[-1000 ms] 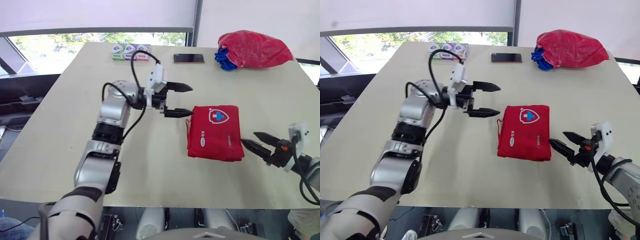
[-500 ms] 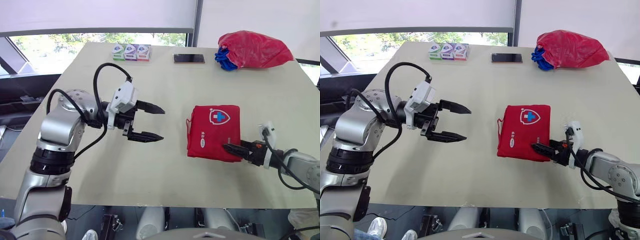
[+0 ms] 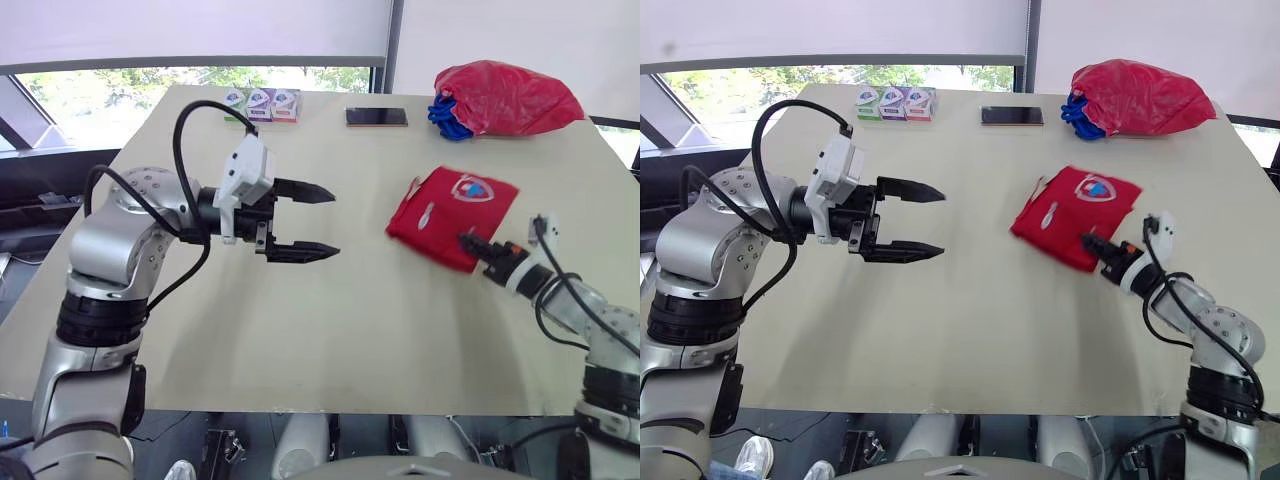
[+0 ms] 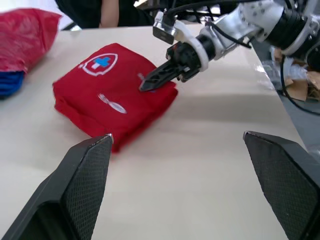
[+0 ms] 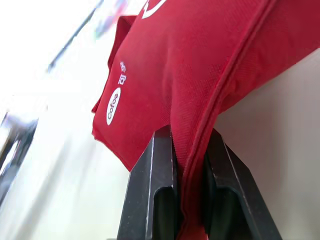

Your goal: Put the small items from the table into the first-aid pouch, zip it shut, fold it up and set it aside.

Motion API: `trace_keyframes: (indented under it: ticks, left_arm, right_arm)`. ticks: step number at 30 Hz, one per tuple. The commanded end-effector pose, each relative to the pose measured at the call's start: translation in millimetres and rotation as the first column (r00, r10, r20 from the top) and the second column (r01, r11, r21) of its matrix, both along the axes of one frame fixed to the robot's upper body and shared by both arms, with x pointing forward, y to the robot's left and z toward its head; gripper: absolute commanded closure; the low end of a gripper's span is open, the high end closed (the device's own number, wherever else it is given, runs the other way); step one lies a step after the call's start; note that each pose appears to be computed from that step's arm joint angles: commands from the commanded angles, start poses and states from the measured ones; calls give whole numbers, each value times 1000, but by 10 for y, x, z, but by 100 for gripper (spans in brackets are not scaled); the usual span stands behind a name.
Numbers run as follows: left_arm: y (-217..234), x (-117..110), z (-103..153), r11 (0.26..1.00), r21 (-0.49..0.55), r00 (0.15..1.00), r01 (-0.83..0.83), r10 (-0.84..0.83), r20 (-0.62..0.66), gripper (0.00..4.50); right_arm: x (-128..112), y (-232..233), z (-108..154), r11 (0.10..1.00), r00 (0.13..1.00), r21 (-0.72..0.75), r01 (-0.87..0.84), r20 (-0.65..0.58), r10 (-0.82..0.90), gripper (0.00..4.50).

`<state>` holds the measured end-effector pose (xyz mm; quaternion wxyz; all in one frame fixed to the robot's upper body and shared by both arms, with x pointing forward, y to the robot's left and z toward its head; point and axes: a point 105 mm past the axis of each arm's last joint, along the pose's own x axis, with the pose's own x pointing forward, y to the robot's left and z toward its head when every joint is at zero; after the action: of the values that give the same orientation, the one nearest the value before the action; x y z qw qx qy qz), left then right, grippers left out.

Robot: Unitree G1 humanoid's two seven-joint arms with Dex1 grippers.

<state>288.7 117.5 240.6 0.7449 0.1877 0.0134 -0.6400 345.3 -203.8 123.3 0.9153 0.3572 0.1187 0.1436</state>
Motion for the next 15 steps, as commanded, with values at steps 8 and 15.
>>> trace_keyframes:
  ticks: [8, 15]
  left_arm:
    - [-153, 116, 315, 991, -132, 997, -29, 38, 64, 0]
    - [-133, 158, 290, 986, -149, 995, -70, 79, 58, 0]
  right_arm:
    - [499, -768, 273, 766, 802, 282, 578, -21, -597, 448]
    - [576, -715, 282, 713, 786, 389, 583, -46, -617, 249]
